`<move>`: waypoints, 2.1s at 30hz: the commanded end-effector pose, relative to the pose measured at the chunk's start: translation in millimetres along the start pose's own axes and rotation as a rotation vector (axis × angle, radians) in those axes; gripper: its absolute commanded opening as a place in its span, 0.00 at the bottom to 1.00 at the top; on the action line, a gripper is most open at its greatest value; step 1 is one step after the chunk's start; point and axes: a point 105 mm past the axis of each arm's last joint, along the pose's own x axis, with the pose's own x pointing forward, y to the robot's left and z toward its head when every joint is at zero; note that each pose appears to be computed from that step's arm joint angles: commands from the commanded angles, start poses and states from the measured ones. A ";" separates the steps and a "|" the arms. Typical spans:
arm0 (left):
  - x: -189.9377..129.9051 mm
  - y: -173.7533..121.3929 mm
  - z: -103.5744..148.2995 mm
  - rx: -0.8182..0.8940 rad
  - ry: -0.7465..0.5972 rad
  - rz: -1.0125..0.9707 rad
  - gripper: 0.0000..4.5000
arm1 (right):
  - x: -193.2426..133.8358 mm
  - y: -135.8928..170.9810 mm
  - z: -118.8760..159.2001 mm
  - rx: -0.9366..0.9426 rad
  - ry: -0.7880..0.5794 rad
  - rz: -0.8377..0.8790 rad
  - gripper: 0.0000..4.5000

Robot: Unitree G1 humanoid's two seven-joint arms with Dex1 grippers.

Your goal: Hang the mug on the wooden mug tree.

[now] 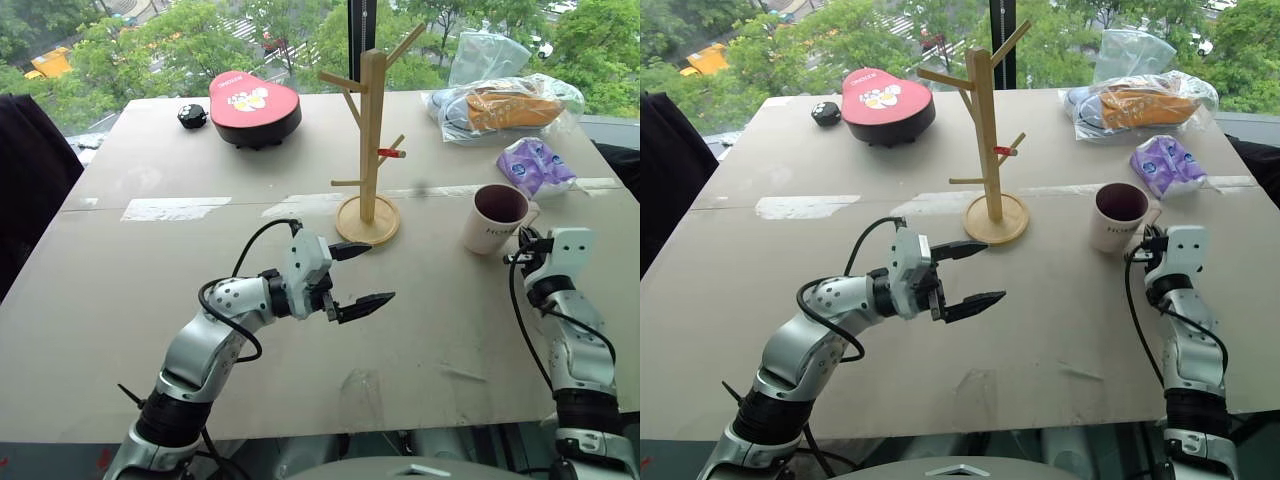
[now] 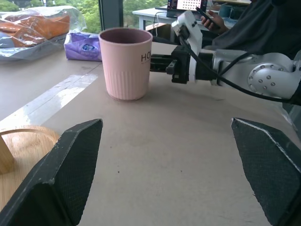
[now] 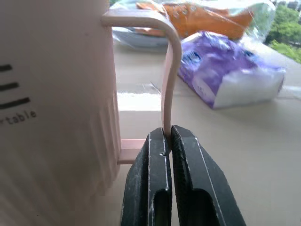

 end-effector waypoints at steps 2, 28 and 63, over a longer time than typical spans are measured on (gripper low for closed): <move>-3.5 1.9 12.1 0.047 -0.059 0.047 1.00 | 6.1 11.9 21.3 0.007 -0.057 0.135 0.01; -43.1 17.6 33.5 -0.066 -0.586 0.437 1.00 | 0.9 101.2 170.7 -0.476 0.001 0.990 0.01; -46.3 21.8 35.7 0.007 -0.569 0.409 1.00 | 20.2 126.7 177.6 -0.552 0.167 0.860 0.01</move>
